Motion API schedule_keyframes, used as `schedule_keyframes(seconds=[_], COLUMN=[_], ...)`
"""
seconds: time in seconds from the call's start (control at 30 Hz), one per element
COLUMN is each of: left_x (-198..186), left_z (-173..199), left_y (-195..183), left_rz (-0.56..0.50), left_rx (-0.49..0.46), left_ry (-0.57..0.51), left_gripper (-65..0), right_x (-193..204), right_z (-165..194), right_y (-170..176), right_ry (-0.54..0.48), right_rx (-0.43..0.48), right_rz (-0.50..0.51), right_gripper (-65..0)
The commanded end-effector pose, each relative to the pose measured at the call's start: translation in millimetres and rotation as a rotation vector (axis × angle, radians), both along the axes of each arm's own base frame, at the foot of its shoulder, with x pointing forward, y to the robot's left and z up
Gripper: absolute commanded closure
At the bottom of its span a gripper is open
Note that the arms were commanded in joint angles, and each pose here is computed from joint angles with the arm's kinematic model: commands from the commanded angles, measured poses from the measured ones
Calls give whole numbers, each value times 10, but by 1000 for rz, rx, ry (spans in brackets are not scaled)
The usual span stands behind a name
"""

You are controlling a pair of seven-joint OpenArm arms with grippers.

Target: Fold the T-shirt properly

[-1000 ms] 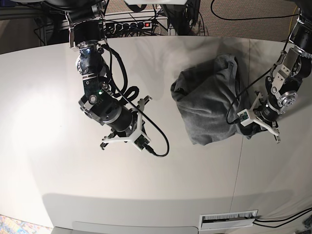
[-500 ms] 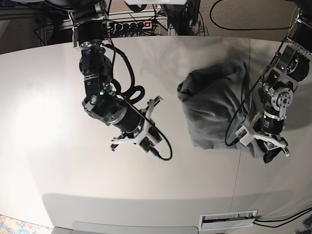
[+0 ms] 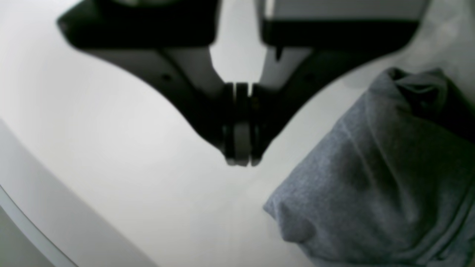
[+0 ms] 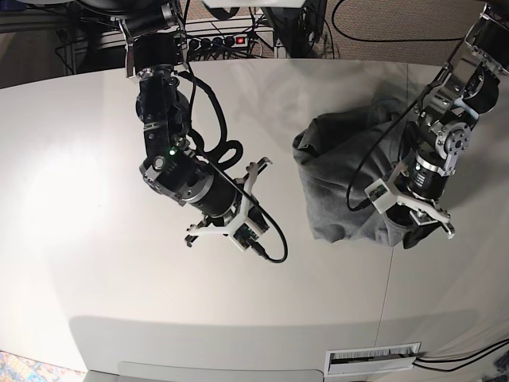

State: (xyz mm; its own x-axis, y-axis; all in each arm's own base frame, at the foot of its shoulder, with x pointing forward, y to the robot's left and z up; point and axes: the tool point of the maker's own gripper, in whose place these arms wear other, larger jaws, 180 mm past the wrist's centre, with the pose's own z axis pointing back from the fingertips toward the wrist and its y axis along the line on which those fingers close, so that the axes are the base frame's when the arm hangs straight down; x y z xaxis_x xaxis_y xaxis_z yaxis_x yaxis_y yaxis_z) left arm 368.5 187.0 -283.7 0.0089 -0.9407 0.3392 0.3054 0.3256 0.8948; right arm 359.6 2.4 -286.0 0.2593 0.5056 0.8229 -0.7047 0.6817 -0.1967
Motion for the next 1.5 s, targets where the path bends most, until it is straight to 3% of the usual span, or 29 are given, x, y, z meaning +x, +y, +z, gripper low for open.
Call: schedule_keyframes(seconds=[0.0,0.2,0.4,0.63,0.83,0.9,1.03,1.13,1.27,1.4,1.47], left_x=[92,281,399,401,359,296,59,-115,-233,-451,-589], left_z=[108,-274,-333,89,245,235,224,263,212,-80,-231], left_y=[116,678,1145,1286,1050,907,377,27,-207,-398,-477], left_rz=[11,100,200,286,249,228,136,69,21,-29,-50], left_rx=[20,97,161,217,190,135,-90,-235,-302,-356,-360], left_ry=[-44,31,58,-25,-60,-47,16,68,127,289,360], left_gripper=[-219,-218,-219,-217,-215,-194,-75,-36,-21,-24,-67], right_x=[66,62,62,64,65,65,93,123,150,232,267], right_z=[182,166,167,170,173,174,182,166,132,125,134], right_y=[46,38,39,40,40,41,13,-44,-122,-278,-344], right_ry=[-49,-42,-42,-44,-45,-46,-67,-82,-85,-95,-108], right_rx=[35,28,29,30,30,30,12,-27,-72,-107,-128], right_rz=[6,4,4,4,5,5,-4,-21,-47,-139,-173], right_gripper=[0,0,0,0,0,0,0,0,0,0,0])
